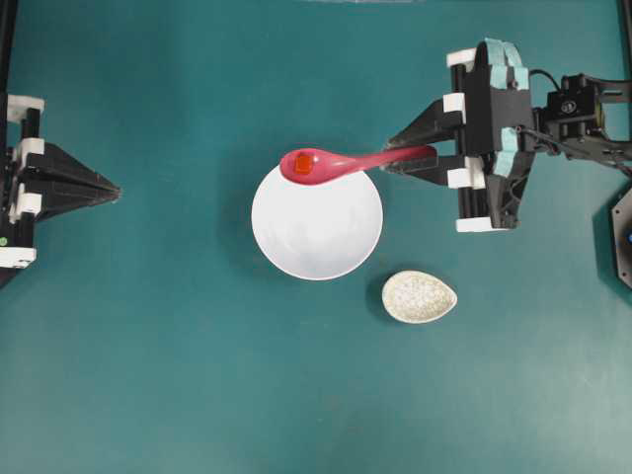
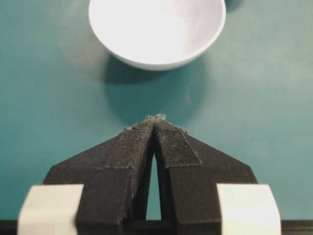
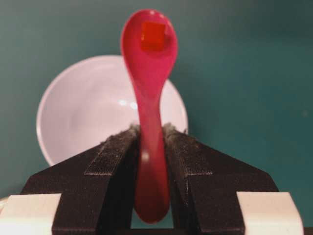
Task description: Grip the spoon and scoop the red block from the bowl with right arm.
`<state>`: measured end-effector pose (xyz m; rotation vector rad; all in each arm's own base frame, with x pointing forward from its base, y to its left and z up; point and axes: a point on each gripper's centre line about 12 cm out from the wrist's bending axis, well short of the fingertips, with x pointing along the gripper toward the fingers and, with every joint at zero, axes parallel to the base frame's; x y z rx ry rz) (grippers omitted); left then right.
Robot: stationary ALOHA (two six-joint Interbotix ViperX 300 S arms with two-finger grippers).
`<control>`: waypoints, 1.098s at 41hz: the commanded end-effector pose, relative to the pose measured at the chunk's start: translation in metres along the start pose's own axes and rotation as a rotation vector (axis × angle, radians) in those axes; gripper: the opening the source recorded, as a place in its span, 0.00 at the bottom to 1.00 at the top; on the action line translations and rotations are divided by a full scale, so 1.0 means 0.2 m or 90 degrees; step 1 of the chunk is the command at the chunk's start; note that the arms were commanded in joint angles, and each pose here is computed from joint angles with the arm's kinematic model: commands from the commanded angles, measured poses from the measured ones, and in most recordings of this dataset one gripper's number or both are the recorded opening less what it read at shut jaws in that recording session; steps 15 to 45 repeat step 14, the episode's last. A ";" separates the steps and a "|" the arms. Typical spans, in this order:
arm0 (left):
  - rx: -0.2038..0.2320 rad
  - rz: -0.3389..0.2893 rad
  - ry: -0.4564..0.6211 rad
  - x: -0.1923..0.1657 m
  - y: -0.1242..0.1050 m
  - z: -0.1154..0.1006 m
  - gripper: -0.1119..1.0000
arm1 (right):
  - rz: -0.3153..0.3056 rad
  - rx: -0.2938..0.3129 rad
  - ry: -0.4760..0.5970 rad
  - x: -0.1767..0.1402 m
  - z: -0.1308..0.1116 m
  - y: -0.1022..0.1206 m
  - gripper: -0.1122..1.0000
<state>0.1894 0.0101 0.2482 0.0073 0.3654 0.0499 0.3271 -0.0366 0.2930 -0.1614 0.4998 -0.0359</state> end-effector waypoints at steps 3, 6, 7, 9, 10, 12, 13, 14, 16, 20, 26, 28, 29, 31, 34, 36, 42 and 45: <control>-0.003 -0.001 -0.009 0.00 0.00 0.03 0.10 | -0.008 -0.001 -0.030 -0.04 0.07 -0.02 0.32; -0.003 -0.001 -0.009 0.00 0.00 0.03 0.10 | -0.008 -0.001 -0.030 -0.04 0.07 -0.02 0.32; -0.003 -0.001 -0.009 0.00 0.00 0.03 0.10 | -0.007 -0.001 -0.030 -0.04 0.07 -0.01 0.32; -0.003 -0.001 -0.009 0.00 0.00 0.03 0.10 | -0.008 -0.001 -0.029 -0.04 0.07 -0.02 0.32; -0.003 -0.001 -0.009 0.00 0.00 0.03 0.10 | -0.008 -0.002 -0.029 -0.04 0.07 -0.02 0.32; -0.005 -0.001 -0.009 0.00 0.00 0.03 0.10 | -0.008 -0.002 -0.029 -0.04 0.07 -0.02 0.32; -0.005 -0.001 -0.010 0.00 0.00 0.03 0.10 | -0.007 -0.001 -0.030 -0.04 0.07 -0.01 0.32; -0.005 -0.001 -0.010 0.00 0.00 0.03 0.10 | -0.007 -0.001 -0.029 -0.04 0.07 -0.01 0.32; -0.005 -0.001 -0.010 0.00 0.00 0.03 0.10 | -0.007 -0.001 -0.029 -0.04 0.07 -0.01 0.32; -0.005 -0.001 -0.010 0.00 0.00 0.03 0.10 | -0.007 -0.001 -0.029 -0.04 0.07 -0.01 0.32; -0.005 -0.001 -0.010 0.00 0.00 0.03 0.10 | -0.007 -0.001 -0.029 -0.04 0.07 -0.01 0.32; -0.005 -0.001 -0.010 0.00 0.00 0.03 0.10 | -0.007 -0.001 -0.029 -0.04 0.07 -0.01 0.32; -0.005 -0.001 -0.010 0.00 0.00 0.03 0.10 | -0.007 -0.001 -0.029 -0.04 0.07 -0.01 0.32; -0.005 -0.001 -0.010 0.00 0.00 0.03 0.10 | -0.007 -0.001 -0.029 -0.04 0.07 -0.01 0.32; -0.005 -0.001 -0.010 0.00 0.00 0.03 0.10 | -0.007 -0.001 -0.029 -0.04 0.07 -0.01 0.32; -0.005 -0.001 -0.010 0.00 0.00 0.03 0.10 | -0.007 -0.001 -0.029 -0.04 0.07 -0.01 0.32; -0.005 -0.001 -0.010 0.00 0.00 0.03 0.10 | -0.007 -0.001 -0.029 -0.04 0.07 -0.01 0.32; -0.005 -0.001 -0.010 0.00 0.00 0.03 0.10 | -0.007 -0.001 -0.029 -0.04 0.07 -0.01 0.32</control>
